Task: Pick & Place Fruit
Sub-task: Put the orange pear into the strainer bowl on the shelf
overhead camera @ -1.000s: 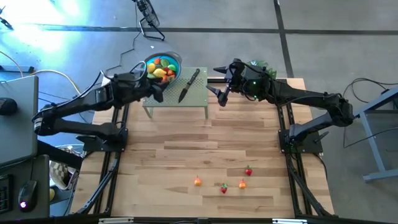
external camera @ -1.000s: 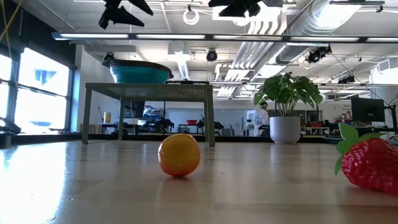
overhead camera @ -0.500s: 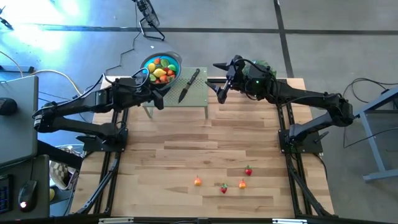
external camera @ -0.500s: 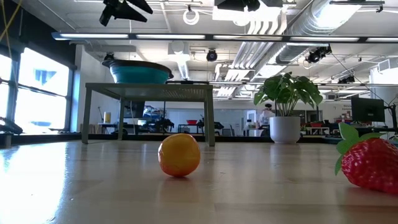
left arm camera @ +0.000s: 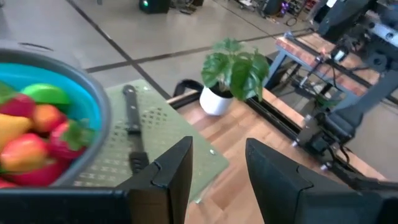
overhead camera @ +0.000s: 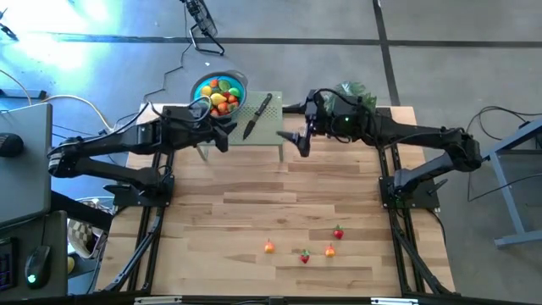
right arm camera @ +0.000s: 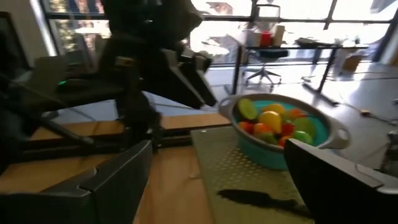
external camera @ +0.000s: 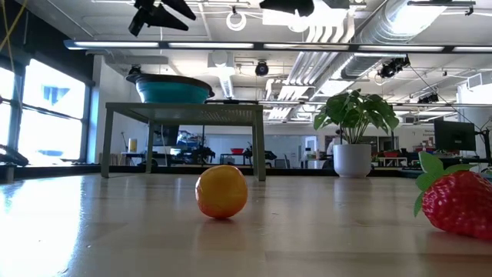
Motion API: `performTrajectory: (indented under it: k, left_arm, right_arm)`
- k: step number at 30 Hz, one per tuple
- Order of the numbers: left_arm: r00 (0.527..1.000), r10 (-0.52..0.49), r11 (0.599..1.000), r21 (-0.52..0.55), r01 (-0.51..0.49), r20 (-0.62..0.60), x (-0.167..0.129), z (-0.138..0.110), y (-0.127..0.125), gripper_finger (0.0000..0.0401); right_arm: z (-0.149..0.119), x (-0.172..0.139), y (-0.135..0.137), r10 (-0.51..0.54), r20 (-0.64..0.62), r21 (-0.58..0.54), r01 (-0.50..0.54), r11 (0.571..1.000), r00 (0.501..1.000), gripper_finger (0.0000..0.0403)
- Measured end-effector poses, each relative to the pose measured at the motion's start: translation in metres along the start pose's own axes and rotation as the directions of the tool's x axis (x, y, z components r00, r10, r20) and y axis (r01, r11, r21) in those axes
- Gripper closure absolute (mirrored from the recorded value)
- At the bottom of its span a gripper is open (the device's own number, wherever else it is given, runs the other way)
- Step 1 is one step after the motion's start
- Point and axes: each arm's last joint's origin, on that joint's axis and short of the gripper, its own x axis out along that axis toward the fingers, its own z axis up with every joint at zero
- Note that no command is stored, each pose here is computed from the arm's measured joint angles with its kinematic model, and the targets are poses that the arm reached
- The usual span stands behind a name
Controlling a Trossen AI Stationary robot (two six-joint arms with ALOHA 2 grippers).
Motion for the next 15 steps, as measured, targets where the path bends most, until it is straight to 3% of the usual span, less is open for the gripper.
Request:
performTrajectory:
  k: [5, 15]
  left_arm:
    - [0.999, -0.021, 0.999, 0.034, 0.023, -0.038, 0.007, -0.009, -0.01, 0.0258]
    - [0.996, -0.074, 0.992, 0.096, 0.078, -0.049, 0.001, -0.013, -0.019, 0.0258]
  right_arm:
    - [-0.001, 0.0, 0.016, 0.093, -0.007, 0.005, -0.093, 0.996, 0.996, 0.005]
    - [0.002, -0.005, 0.039, 0.031, 0.002, 0.021, -0.031, 0.999, 1.0, 0.005]
